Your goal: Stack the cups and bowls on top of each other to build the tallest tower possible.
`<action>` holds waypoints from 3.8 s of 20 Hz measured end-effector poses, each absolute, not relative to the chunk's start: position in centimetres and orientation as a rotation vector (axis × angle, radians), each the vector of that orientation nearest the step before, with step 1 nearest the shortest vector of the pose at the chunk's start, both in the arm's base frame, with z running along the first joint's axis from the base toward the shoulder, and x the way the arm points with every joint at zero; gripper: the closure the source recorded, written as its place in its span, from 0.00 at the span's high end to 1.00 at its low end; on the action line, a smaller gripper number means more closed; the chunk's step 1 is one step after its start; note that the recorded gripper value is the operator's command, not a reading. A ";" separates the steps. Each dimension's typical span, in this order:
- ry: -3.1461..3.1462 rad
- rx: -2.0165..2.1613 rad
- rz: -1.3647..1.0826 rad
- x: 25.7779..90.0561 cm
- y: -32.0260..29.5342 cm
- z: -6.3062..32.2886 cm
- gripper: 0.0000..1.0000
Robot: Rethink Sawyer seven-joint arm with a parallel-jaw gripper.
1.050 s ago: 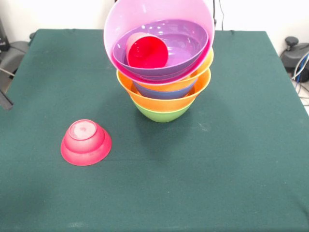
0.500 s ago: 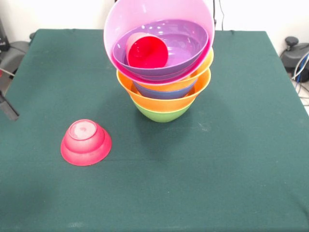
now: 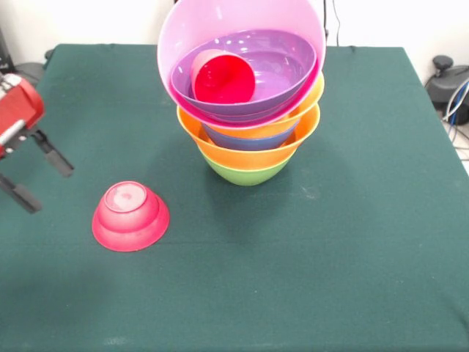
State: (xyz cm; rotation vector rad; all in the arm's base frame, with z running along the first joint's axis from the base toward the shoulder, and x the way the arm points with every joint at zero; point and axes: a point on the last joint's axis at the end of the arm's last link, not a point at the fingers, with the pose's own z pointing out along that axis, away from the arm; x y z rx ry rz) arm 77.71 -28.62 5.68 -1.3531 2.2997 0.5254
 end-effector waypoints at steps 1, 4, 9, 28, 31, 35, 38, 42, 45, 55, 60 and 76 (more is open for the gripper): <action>2.299 -1.358 0.535 77.7 -28.2 5.5 1.00; 2.294 -1.374 0.575 77.6 -26.6 5.0 1.00; 2.274 -1.386 0.615 77.5 -24.6 4.7 1.00; 2.295 -1.379 0.657 75.9 -20.7 -1.0 1.00; 2.312 -1.397 0.668 75.5 -20.2 -1.8 1.00; 2.334 -1.418 0.680 75.0 -19.6 -2.7 1.00; 2.357 -1.434 0.690 74.6 -19.1 -3.4 1.00; 2.399 -1.461 0.713 74.0 -18.6 -4.4 1.00; 2.451 -1.472 0.735 73.8 -18.6 -4.9 1.00; 2.569 -1.503 0.756 74.4 -21.0 -4.4 1.00; 2.627 -1.469 0.701 74.8 -24.0 -3.7 1.00; 2.664 -1.392 0.546 77.0 -28.6 -0.9 1.00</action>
